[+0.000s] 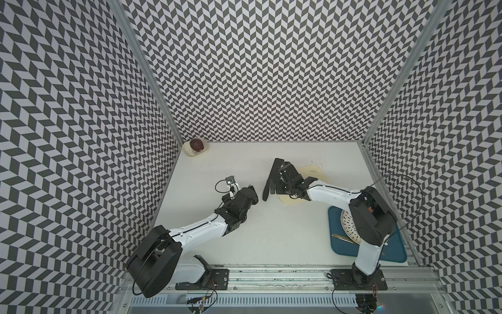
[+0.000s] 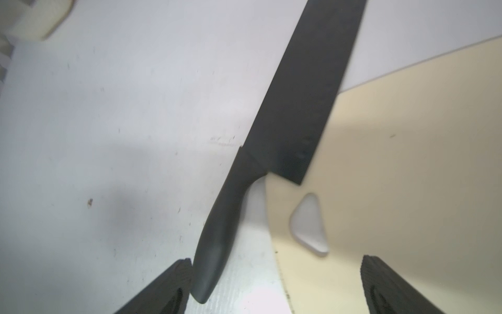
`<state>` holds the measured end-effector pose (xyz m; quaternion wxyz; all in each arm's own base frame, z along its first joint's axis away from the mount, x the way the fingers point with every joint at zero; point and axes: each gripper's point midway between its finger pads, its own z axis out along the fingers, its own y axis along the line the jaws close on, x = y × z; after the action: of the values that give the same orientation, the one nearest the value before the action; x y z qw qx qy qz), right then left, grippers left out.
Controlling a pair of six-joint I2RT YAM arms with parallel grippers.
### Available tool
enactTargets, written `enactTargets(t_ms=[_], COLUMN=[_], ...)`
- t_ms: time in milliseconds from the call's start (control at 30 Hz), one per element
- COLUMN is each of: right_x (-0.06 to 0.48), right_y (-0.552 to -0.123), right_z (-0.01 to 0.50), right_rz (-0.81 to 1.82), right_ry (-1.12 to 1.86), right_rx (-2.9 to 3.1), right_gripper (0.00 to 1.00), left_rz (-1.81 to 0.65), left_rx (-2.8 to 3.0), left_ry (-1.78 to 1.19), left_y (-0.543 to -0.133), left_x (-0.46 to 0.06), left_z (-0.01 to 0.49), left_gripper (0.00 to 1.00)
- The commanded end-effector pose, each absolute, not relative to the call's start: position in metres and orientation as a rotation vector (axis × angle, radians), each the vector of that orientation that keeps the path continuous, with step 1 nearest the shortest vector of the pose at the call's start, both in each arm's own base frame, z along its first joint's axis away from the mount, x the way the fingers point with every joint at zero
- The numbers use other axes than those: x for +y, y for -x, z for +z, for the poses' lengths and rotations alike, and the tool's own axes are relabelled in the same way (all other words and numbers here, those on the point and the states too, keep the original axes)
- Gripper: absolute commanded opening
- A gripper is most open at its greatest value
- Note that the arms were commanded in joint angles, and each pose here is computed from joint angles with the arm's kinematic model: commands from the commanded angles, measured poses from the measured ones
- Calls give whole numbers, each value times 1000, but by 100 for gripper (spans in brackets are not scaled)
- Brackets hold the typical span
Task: Align the knife with the edge of the cutting board
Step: Move the knife to the center of the board.
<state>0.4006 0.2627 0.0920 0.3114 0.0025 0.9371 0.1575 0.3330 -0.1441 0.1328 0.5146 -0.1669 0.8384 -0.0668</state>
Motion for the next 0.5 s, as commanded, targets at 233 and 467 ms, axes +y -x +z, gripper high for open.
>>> enactTargets(t_ms=[233, 467], right_x=[115, 57], right_y=[-496, -522], right_z=[84, 51], right_rz=[300, 302], right_ry=[-326, -487], right_rx=[2418, 2453], right_gripper=[100, 100], left_rz=[-230, -348], left_rx=[2001, 2031], left_ry=[364, 211], left_y=[-335, -337], left_x=[-156, -186], left_z=[143, 140], left_gripper=[100, 99])
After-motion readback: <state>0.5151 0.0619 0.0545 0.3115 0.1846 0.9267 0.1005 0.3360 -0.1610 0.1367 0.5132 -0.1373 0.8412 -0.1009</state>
